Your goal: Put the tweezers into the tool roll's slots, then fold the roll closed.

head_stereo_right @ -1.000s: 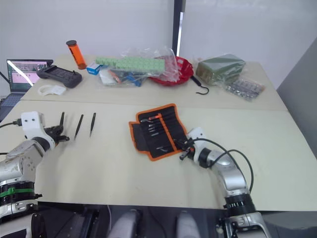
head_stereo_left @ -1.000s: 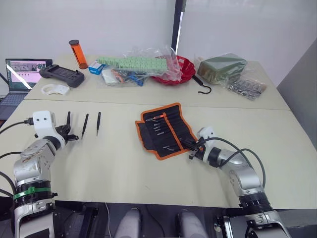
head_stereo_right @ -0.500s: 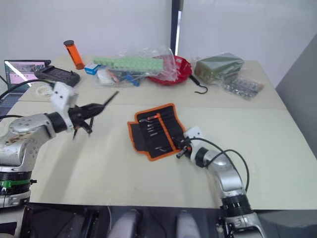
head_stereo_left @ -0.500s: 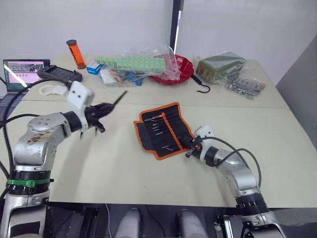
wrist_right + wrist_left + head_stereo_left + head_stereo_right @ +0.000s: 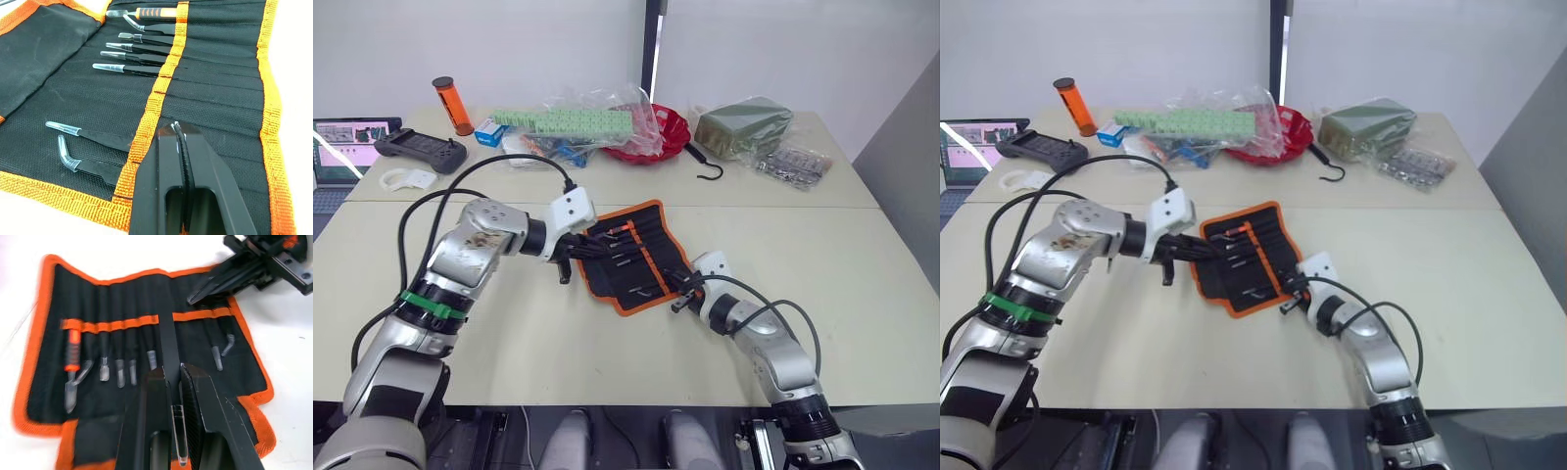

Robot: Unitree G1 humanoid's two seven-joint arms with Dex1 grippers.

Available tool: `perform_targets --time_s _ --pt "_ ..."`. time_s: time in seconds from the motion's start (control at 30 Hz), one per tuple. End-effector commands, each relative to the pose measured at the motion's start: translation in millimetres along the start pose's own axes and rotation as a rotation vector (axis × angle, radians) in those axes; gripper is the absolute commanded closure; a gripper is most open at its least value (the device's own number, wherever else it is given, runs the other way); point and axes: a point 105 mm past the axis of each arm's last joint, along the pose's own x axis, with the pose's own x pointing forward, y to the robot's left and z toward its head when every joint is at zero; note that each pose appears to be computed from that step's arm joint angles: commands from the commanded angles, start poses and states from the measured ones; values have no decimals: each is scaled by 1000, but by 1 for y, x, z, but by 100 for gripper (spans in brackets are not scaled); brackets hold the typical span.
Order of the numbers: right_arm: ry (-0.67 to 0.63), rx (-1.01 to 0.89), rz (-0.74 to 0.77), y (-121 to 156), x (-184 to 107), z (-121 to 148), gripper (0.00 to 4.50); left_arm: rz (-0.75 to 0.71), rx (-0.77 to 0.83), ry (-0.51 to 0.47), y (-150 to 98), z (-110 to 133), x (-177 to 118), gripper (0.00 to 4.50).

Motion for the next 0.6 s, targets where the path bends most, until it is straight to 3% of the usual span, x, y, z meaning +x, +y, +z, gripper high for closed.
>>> perform_targets --time_s 0.03,0.6 --pt "38 -12 -6 3 -3 -11 450 4 13 59 6 1 7 446" --pt "40 -11 -22 -2 -6 -14 450 -8 -32 107 8 -4 21 446"
